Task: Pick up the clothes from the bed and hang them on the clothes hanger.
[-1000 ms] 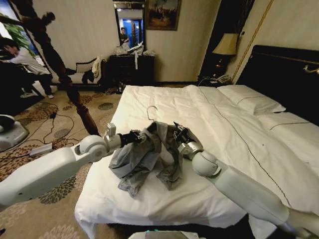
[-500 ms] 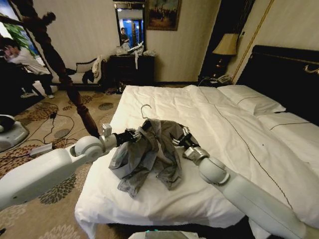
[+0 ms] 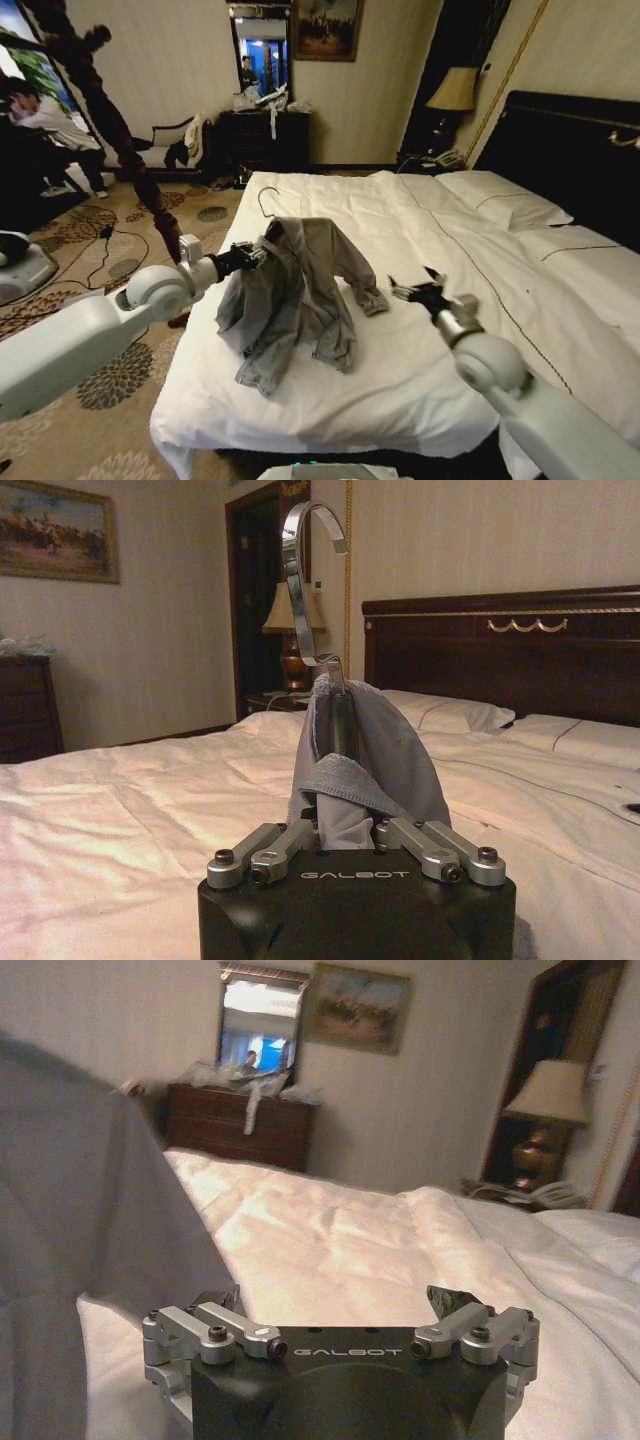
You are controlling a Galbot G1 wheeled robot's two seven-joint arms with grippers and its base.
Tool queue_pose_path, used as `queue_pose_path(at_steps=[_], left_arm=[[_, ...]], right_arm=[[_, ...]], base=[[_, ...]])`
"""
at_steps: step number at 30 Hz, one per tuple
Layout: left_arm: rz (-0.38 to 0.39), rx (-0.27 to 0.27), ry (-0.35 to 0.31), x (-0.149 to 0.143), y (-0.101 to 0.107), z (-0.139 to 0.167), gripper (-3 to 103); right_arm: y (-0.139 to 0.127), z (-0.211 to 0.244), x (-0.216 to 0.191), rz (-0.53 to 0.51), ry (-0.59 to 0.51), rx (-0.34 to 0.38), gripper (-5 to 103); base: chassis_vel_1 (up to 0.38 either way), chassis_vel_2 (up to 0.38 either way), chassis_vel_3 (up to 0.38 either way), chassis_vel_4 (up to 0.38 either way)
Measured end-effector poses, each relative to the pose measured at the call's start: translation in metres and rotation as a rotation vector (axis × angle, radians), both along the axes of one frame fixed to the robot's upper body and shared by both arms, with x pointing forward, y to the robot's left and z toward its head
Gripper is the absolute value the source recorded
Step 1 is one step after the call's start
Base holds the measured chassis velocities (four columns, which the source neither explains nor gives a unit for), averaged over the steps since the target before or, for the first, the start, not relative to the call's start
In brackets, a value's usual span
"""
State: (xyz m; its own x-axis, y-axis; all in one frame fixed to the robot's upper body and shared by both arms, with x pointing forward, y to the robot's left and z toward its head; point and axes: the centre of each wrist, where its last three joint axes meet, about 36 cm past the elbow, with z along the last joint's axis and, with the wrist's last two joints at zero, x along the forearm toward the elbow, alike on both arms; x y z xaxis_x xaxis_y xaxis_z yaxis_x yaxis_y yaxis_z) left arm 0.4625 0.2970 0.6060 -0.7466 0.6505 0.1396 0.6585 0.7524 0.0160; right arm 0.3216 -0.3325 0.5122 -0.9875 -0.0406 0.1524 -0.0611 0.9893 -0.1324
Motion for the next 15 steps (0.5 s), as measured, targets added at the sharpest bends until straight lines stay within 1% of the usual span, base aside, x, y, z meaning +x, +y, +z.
queue_pose_path(at_steps=[1,2,4,5,6,8,9,12,15], left_arm=[[0.007,-0.003,-0.004,-0.002,0.000,-0.004,16],[0.007,-0.003,-0.004,-0.002,0.000,-0.004,16],[0.022,-0.011,-0.007,-0.005,0.001,-0.011,16],[0.032,-0.015,-0.008,-0.009,0.002,-0.015,16],[0.032,-0.015,-0.008,-0.009,0.002,-0.015,16],[0.046,-0.021,-0.017,-0.014,0.005,-0.015,16],[0.046,-0.021,-0.017,-0.014,0.005,-0.015,16],[0.061,-0.017,-0.031,-0.022,0.009,-0.010,16],[0.071,-0.015,-0.040,-0.024,0.010,-0.010,16]], right_arm=[[-0.002,-0.007,-0.013,-0.011,0.000,0.016,100],[-0.002,-0.007,-0.013,-0.011,0.000,0.016,100],[-0.003,-0.022,-0.032,-0.026,-0.010,0.026,100],[-0.003,-0.034,-0.047,-0.032,-0.026,0.020,100],[-0.003,-0.034,-0.047,-0.032,-0.026,0.020,100],[-0.001,-0.060,-0.076,-0.043,-0.035,0.002,100],[-0.001,-0.060,-0.076,-0.043,-0.035,0.002,100],[0.004,-0.091,-0.114,-0.081,-0.060,0.002,100],[0.005,-0.099,-0.123,-0.102,-0.077,-0.018,100]], base=[[0.000,0.000,0.000,0.000],[0.000,0.000,0.000,0.000],[0.000,0.000,0.000,0.000],[0.000,0.000,0.000,0.000],[0.000,0.000,0.000,0.000],[0.000,0.000,0.000,0.000],[0.000,0.000,0.000,0.000],[0.000,0.000,0.000,0.000],[0.000,0.000,0.000,0.000]])
